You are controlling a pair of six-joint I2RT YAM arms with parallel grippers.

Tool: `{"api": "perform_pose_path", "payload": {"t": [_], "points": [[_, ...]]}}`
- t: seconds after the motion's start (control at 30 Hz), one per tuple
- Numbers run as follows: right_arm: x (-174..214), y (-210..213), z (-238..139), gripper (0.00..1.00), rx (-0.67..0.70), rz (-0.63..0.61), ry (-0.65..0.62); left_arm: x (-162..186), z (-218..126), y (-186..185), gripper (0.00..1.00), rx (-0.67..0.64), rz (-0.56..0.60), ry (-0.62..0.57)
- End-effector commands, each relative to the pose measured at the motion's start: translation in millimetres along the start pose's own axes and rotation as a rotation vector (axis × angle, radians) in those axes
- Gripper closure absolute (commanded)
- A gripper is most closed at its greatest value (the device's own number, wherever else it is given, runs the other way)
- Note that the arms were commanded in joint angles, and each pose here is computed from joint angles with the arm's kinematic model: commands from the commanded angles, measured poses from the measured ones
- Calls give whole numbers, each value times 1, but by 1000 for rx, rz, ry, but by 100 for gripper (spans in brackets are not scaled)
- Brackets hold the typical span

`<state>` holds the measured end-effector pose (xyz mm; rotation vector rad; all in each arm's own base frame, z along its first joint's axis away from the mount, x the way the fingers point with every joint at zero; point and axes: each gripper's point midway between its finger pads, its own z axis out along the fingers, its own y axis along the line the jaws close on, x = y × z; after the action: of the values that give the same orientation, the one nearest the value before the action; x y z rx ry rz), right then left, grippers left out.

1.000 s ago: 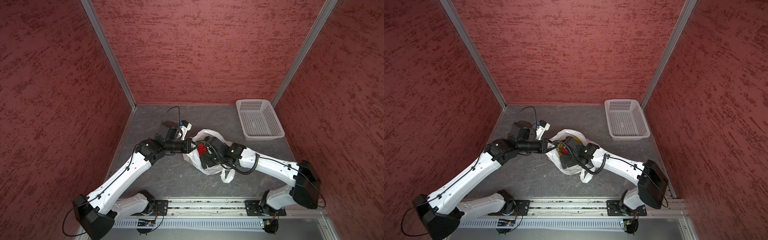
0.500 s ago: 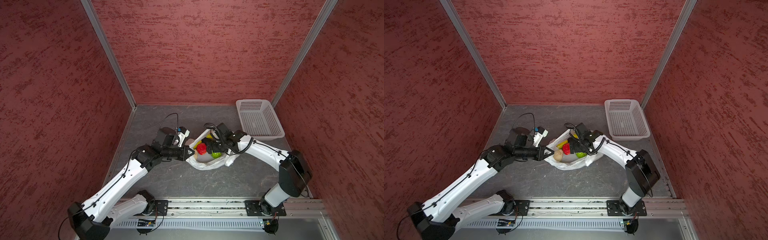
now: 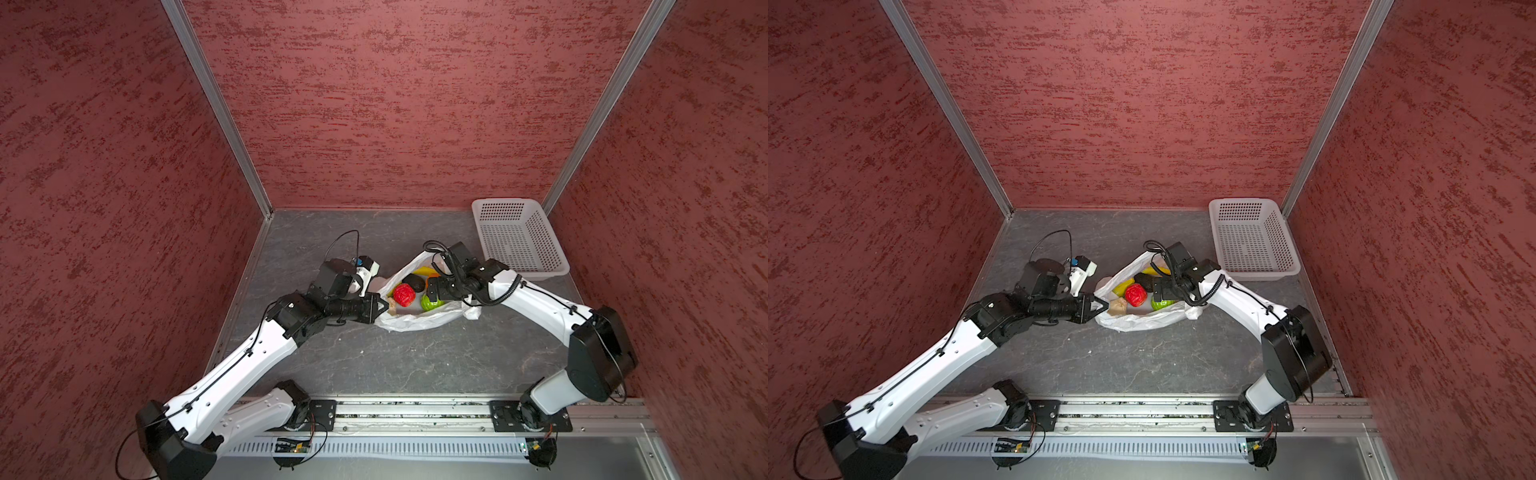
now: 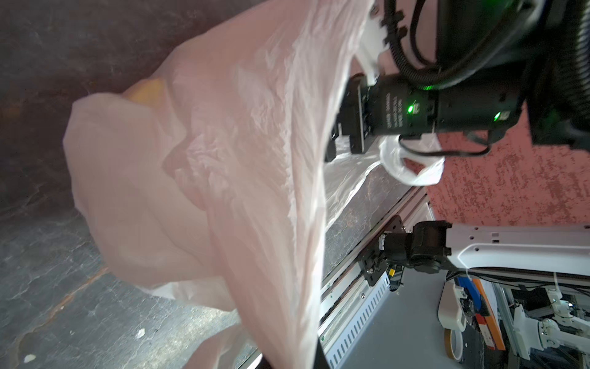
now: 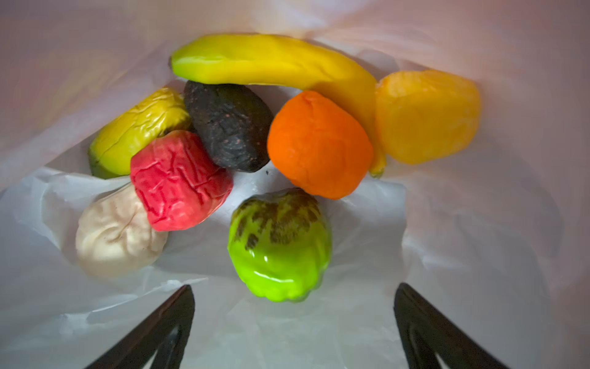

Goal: Untie the knot of the plastic bag and take out the fruit

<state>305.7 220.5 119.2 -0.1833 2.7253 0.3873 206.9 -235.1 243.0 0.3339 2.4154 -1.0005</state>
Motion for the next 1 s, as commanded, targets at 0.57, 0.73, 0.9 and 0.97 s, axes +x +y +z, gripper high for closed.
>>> {"api": "perform_pose_path", "payload": {"t": [0.57,0.73,0.9,0.97], "points": [[92,48,5,1,-88,-156,59,-22,-2,-16,100,27,-50,-47],[123,41,19,1,-76,-156,111,-1,5,-9,100,-1,-60,9],[134,35,31,1,-54,-132,125,43,17,20,100,-115,-61,88],[129,39,29,1,-54,-137,109,49,16,32,100,-182,-50,84]]}}
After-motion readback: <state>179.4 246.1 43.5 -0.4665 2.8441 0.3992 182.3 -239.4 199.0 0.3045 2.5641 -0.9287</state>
